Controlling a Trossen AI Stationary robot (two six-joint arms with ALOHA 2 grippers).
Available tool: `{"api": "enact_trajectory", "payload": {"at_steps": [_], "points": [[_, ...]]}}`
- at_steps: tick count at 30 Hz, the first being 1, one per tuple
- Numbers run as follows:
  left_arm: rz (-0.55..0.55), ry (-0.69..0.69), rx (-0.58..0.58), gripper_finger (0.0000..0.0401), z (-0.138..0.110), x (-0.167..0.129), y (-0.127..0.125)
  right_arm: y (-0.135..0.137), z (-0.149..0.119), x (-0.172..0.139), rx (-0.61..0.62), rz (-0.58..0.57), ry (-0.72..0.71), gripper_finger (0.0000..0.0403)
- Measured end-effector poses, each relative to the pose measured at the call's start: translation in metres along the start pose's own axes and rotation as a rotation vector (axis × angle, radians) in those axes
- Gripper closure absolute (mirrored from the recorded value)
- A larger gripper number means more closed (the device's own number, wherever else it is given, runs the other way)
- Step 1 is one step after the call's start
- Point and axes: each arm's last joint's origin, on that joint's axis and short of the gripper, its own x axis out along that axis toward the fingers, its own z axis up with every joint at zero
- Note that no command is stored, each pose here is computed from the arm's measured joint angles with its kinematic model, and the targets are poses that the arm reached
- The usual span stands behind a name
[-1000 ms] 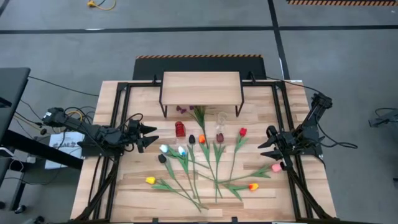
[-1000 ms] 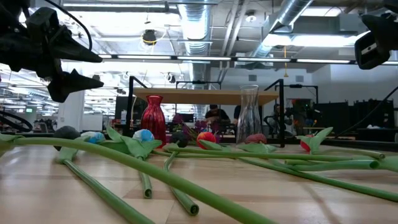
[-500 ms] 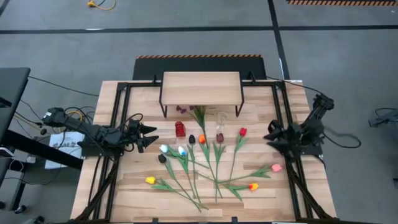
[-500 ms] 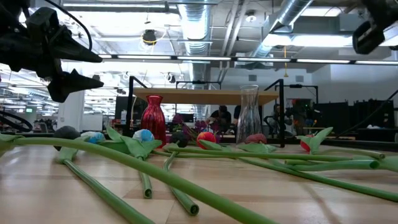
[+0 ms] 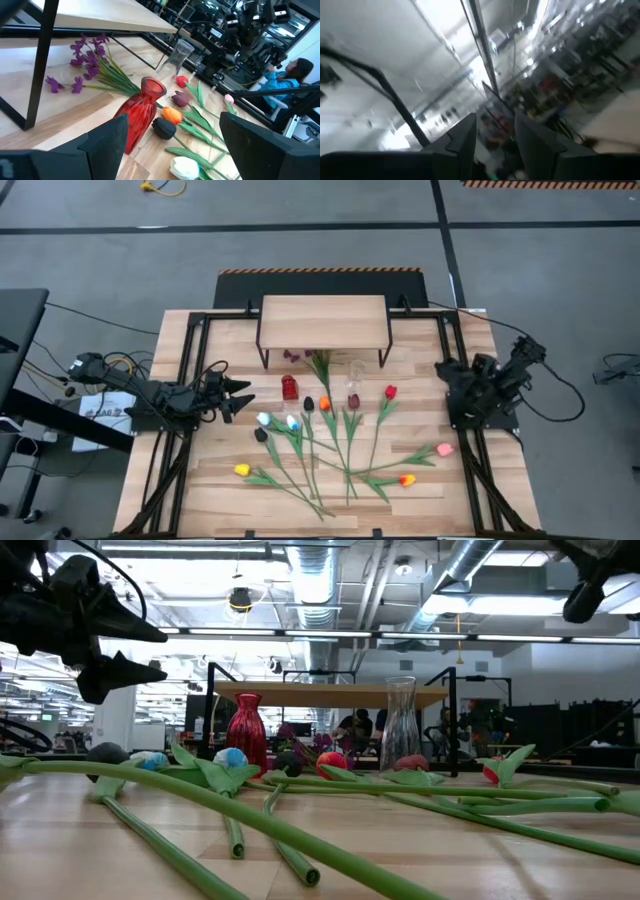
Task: Pick and place flowers into a vace then onto a shelf
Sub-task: Put the red tulip into the transparent vase
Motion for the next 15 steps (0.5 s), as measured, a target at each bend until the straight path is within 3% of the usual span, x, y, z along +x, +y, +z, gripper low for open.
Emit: {"api": "enact_trajectory", "payload": {"at_steps": [6,15], "points": [[0.004,-0.004,-0.025,0.0098,0.0,0.0,0.0,0.001,-0.029,0.013,-0.014,-0.247,0.32,0.0276],[-0.01,-0.019,-0.078,0.0098,0.002,0.0,-0.001,-0.003,-0.068,0.029,0.017,-0.484,0.448,0.0276]]}}
